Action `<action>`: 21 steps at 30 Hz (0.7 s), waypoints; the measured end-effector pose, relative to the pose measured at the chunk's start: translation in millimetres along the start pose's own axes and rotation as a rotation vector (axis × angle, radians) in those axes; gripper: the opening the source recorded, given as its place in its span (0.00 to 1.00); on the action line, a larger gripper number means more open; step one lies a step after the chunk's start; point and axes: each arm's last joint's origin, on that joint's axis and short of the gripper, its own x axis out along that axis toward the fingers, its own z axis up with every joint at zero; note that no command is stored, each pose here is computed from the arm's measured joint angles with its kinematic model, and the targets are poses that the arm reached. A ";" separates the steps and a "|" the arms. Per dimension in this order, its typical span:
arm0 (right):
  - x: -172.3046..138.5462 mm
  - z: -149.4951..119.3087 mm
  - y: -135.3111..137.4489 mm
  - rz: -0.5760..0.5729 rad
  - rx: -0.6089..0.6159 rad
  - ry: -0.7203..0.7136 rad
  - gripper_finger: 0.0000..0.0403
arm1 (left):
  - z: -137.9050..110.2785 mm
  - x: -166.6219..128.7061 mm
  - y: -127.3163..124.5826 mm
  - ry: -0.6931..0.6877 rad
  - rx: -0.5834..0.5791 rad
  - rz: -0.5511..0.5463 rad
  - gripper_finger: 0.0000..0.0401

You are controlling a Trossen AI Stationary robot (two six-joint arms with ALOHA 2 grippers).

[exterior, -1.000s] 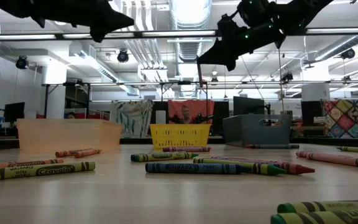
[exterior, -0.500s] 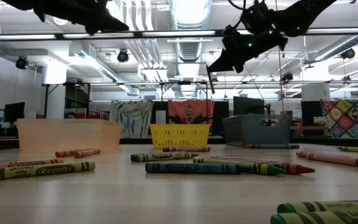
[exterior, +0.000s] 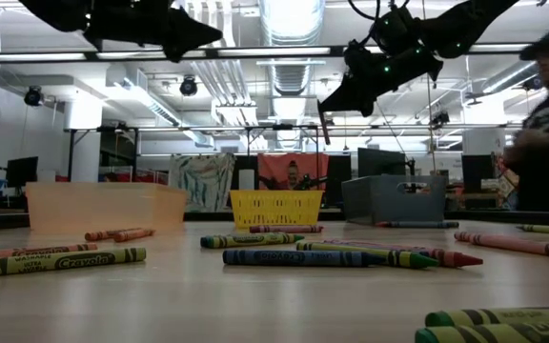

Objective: Sort crayons
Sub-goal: Put the red crayon into the yellow bin

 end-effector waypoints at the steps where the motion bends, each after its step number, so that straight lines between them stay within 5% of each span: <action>1: 0.3 0.8 0.7 0.003 -0.004 -0.007 0.02 | -2.5 2.3 0.8 0.006 -0.004 -0.006 0.00; 21: 24.1 7.2 -6.5 0.066 -0.081 -0.122 0.02 | -15.3 2.4 54.1 0.129 0.144 0.192 0.00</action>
